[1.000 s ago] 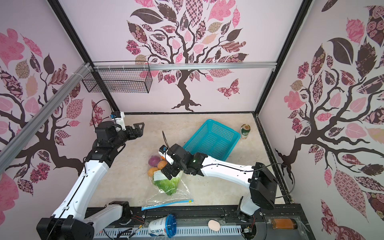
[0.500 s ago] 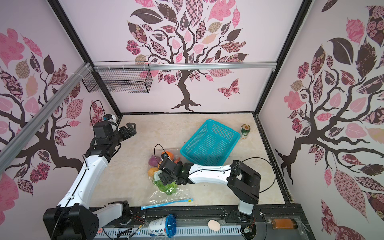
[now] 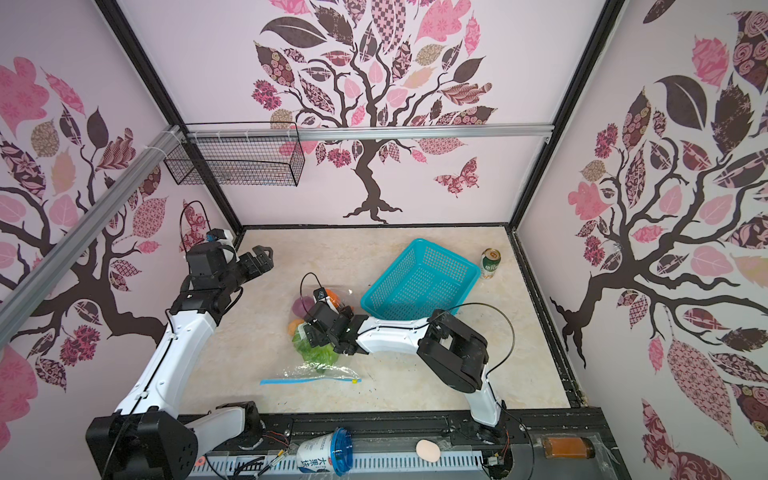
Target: Place the food in the zip-top bag and seal the zipper
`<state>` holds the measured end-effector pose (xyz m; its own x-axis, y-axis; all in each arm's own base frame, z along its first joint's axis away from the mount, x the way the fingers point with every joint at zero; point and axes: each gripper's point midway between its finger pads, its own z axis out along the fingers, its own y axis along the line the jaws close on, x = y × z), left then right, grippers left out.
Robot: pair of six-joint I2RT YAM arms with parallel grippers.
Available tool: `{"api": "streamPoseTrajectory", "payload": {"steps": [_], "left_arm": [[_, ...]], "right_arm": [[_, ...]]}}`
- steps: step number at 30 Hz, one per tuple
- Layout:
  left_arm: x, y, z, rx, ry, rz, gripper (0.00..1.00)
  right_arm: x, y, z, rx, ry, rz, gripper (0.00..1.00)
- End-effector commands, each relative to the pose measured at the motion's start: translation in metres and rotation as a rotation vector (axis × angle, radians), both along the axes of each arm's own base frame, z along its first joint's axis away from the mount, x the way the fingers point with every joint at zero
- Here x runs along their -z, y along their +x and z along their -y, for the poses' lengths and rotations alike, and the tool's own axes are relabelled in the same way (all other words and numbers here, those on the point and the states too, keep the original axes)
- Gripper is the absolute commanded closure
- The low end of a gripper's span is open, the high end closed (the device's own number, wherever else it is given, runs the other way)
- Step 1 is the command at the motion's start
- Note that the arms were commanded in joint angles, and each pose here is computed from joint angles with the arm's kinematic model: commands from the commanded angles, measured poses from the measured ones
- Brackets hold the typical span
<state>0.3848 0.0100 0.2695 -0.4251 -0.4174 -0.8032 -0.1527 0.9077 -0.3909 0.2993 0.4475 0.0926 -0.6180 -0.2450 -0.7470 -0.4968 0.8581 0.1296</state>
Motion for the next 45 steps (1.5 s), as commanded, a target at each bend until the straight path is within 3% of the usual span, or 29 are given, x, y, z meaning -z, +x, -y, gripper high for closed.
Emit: {"api": "streamPoseTrajectory", "payload": {"steps": [1,7,11,15,19,25,30,37,40,45], "left_arm": [[-0.008,-0.002,-0.001,-0.006,-0.004,0.019,0.02],[-0.008,-0.002,-0.003,-0.012,0.002,0.018,0.01],[-0.006,-0.002,-0.007,-0.030,0.015,0.012,0.01],[-0.003,-0.001,-0.010,-0.043,0.018,0.004,0.01],[0.005,0.001,-0.012,-0.055,0.016,-0.009,0.01],[0.043,0.011,-0.017,-0.082,0.013,-0.062,0.02],[0.071,0.013,-0.035,-0.144,0.104,-0.099,0.05],[0.099,0.007,-0.047,-0.177,0.223,-0.083,0.06],[0.111,0.007,-0.047,-0.174,0.286,-0.069,0.06],[0.126,0.005,-0.028,-0.093,0.423,-0.062,0.04]], "right_arm": [[0.011,0.030,-0.004,0.022,-0.009,0.021,0.00],[-0.026,0.045,-0.023,-0.030,0.027,0.096,0.00],[-0.079,0.040,-0.024,-0.078,0.097,0.150,0.00],[-0.135,0.030,-0.001,-0.098,0.141,0.222,0.00],[-0.163,0.032,0.042,-0.054,0.124,0.244,0.00],[-0.171,0.058,0.164,0.184,0.008,0.297,0.00],[-0.153,0.074,0.319,0.543,-0.008,0.249,0.00],[-0.105,0.044,0.509,1.022,-0.005,0.235,0.00],[-0.090,0.031,0.542,1.138,-0.076,0.302,0.00],[-0.052,0.036,0.544,1.124,-0.095,0.364,0.00]]}}
